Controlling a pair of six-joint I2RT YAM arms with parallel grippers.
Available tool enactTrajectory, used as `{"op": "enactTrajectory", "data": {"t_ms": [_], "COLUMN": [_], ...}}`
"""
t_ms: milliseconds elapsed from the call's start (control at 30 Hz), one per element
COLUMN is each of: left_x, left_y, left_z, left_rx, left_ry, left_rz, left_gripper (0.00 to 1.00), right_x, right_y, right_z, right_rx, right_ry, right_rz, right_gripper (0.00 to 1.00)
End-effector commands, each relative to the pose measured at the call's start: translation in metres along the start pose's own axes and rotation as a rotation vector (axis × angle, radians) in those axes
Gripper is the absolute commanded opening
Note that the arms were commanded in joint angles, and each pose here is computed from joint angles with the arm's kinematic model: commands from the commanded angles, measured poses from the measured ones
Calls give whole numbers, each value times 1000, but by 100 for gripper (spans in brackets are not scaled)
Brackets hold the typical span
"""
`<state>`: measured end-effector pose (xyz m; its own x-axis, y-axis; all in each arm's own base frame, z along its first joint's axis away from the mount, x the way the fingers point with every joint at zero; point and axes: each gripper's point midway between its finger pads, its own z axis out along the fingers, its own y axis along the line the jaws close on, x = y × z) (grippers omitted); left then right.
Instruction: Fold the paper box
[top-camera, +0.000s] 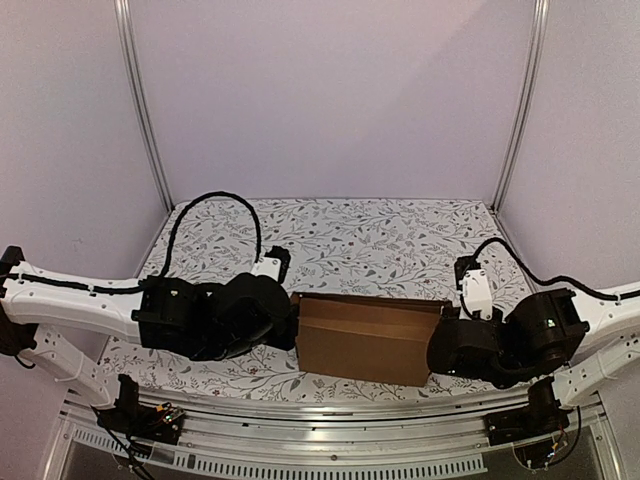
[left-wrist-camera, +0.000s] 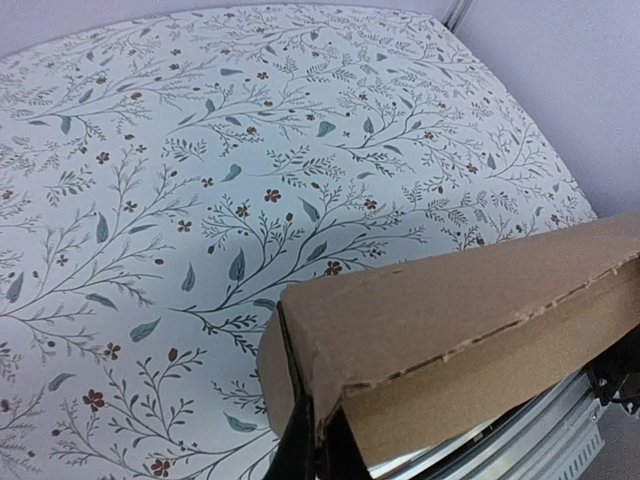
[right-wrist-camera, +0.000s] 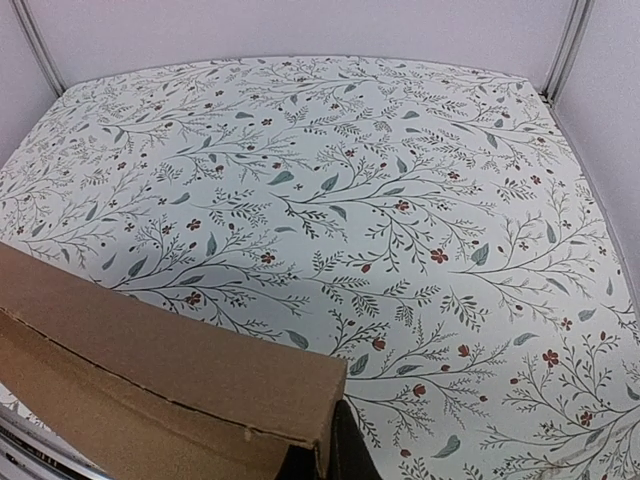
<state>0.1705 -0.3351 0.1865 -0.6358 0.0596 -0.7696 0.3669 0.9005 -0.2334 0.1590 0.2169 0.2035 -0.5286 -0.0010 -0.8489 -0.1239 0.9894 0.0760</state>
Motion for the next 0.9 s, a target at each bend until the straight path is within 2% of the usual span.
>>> {"op": "enactTrajectory", "data": {"t_ms": [0, 367, 667, 700, 867], "left_x": [66, 78, 96, 97, 97], "left_y": [17, 16, 25, 27, 33], "left_z": [12, 16, 19, 20, 24], "left_rx": [-59, -53, -63, -67, -93], "left_ry": [218, 251, 263, 259, 234], "left_rz": [131, 125, 123, 121, 120], "left_gripper": [0, 0, 0, 0, 0], "right_x": [23, 60, 71, 69, 50], "right_y": [22, 43, 50, 54, 54], "right_z": [-3, -3, -1, -2, -12], "right_rx": [-53, -51, -38, -53, -94], "right_ry": [22, 25, 22, 20, -9], "right_rz": [40, 66, 14, 2, -112], "right_gripper": [0, 0, 0, 3, 37]}}
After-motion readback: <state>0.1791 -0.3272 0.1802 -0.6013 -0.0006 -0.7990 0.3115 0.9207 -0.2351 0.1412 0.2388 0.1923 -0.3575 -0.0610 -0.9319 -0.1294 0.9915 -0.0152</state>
